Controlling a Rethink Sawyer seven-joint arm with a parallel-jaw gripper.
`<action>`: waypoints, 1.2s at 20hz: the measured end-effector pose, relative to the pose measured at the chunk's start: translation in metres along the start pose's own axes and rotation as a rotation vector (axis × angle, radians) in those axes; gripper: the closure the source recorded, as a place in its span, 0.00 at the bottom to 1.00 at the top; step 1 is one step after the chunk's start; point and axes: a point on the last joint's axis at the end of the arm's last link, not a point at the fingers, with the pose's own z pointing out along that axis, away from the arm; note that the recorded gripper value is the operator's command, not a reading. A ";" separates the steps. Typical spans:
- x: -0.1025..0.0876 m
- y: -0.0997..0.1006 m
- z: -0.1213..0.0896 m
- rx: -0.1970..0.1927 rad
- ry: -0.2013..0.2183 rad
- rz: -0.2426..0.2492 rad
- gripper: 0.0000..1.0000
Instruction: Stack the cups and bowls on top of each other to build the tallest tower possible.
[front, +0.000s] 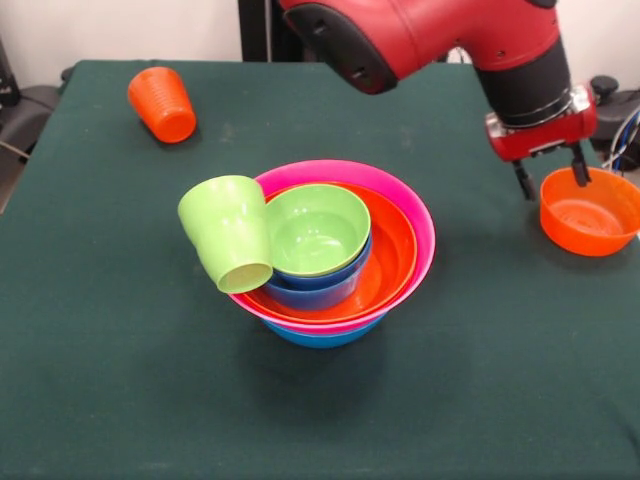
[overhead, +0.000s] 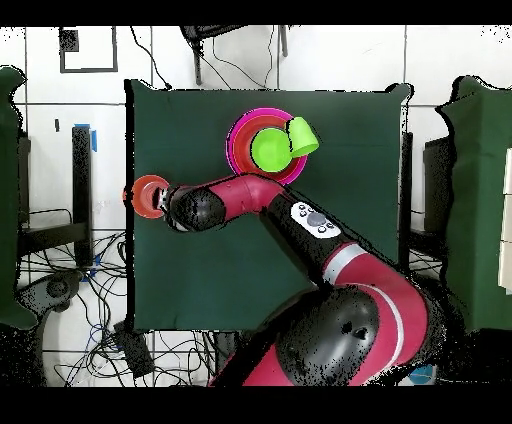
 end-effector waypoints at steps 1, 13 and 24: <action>0.001 0.004 0.001 0.001 0.002 -0.007 0.00; 0.013 0.043 0.021 0.008 0.015 -0.077 0.00; 0.009 0.041 0.022 0.020 0.005 -0.077 0.00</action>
